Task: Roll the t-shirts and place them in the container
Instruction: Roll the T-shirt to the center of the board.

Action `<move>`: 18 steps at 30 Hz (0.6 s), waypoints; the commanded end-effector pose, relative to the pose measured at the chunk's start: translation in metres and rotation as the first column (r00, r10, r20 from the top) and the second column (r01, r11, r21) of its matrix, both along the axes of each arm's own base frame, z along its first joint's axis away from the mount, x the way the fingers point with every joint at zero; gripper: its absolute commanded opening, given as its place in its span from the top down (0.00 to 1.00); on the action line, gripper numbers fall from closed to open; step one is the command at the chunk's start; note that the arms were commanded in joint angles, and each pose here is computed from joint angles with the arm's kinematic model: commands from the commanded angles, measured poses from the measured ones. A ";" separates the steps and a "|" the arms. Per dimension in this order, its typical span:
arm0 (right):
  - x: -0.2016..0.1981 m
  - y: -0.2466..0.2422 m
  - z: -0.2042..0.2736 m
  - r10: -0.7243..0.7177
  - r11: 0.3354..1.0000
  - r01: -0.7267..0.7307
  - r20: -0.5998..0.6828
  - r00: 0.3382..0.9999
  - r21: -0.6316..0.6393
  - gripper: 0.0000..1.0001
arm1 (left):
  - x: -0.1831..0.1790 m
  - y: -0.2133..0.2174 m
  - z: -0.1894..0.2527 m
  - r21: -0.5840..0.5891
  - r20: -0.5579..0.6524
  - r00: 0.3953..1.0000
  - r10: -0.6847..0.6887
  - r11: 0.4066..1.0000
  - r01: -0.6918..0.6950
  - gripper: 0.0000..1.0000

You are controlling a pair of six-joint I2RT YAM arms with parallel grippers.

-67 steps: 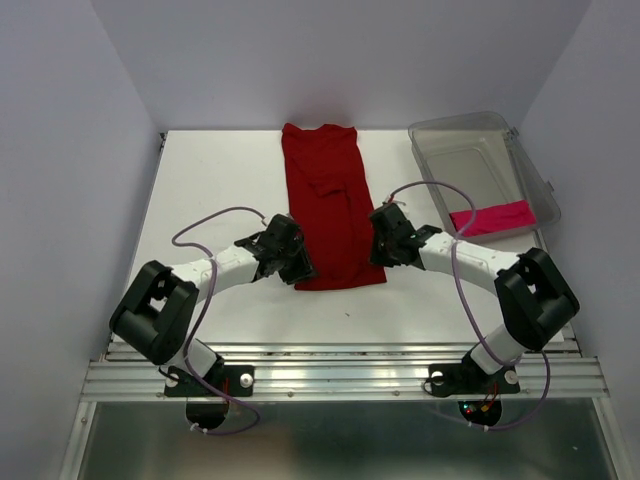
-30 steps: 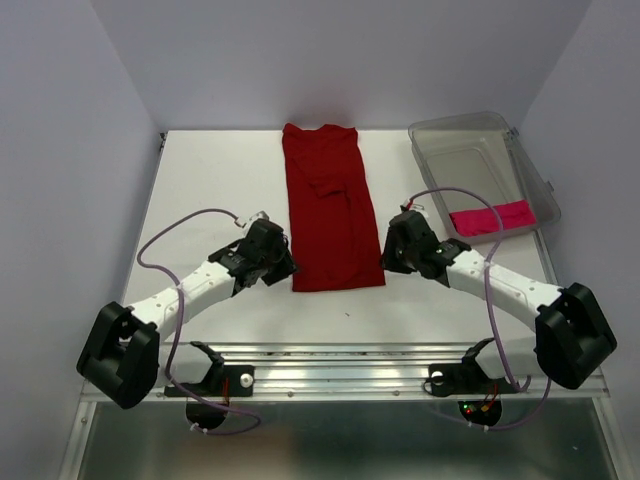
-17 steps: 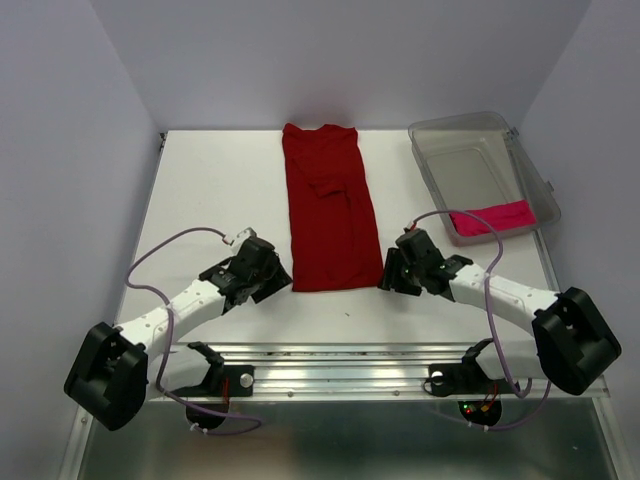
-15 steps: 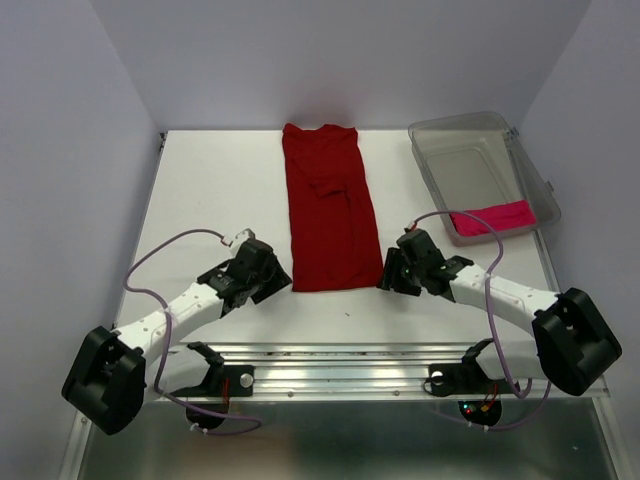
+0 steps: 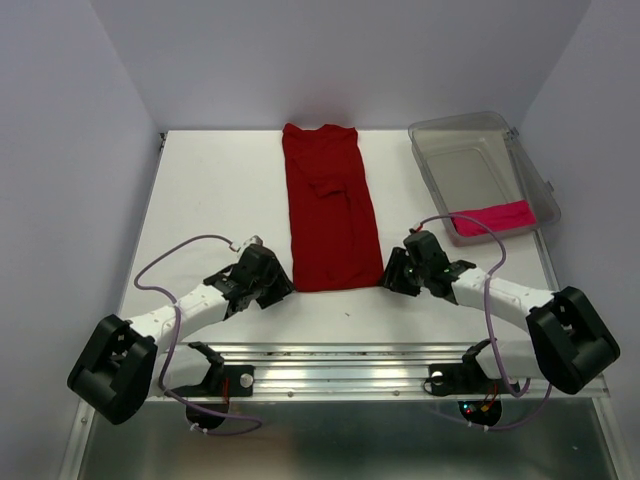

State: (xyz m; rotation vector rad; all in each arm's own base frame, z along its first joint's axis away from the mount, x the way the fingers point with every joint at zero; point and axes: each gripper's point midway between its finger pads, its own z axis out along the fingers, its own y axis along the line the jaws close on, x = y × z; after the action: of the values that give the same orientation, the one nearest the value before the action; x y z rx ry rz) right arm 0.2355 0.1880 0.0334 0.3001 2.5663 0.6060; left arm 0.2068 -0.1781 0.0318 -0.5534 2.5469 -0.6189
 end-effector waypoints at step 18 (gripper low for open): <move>0.012 -0.002 -0.017 -0.042 0.998 0.042 -0.005 0.999 0.049 0.62 | 0.016 -0.016 -0.010 -0.041 0.027 0.999 -0.018 0.999 0.019 0.56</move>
State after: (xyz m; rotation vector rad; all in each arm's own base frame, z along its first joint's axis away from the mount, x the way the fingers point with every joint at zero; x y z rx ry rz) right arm 0.2522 0.1908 0.0265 0.3585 2.5218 0.6729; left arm 0.2196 -0.1937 0.0257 -0.5365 2.5286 -0.6860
